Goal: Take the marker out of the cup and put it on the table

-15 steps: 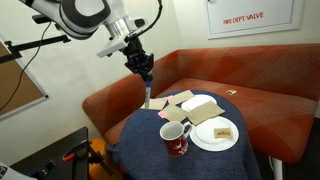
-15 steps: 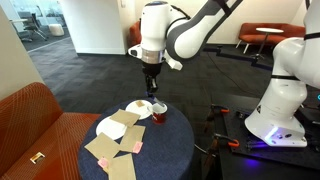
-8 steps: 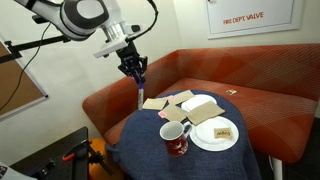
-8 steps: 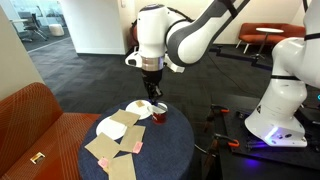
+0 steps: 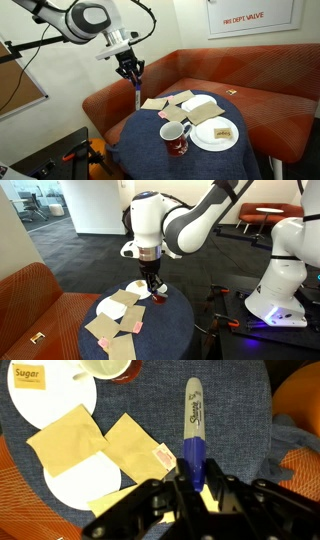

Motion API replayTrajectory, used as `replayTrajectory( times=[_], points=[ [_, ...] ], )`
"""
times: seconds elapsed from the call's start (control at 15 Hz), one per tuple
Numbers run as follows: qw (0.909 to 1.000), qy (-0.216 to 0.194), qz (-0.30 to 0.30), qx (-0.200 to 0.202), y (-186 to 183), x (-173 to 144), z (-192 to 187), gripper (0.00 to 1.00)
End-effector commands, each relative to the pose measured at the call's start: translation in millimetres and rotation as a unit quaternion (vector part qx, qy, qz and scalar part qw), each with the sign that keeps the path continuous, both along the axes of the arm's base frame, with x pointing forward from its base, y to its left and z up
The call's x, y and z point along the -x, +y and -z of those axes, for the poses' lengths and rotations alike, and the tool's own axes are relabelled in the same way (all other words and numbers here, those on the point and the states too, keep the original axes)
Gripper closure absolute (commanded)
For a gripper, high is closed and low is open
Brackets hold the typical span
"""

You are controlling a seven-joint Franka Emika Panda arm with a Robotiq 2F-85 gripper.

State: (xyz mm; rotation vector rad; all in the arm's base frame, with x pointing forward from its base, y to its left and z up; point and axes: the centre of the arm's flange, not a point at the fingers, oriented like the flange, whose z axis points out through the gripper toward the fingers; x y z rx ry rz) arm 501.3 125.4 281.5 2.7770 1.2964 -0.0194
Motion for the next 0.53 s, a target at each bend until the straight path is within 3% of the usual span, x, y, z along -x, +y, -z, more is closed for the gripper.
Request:
replayTrajectory(
  times=[0.0,0.47],
  points=[
    [0.9991,0.02,-0.03,0.021,11,-13,-4,0.94],
    [0.994,0.037,-0.09,0.05,44,-14,23,0.94]
  ],
)
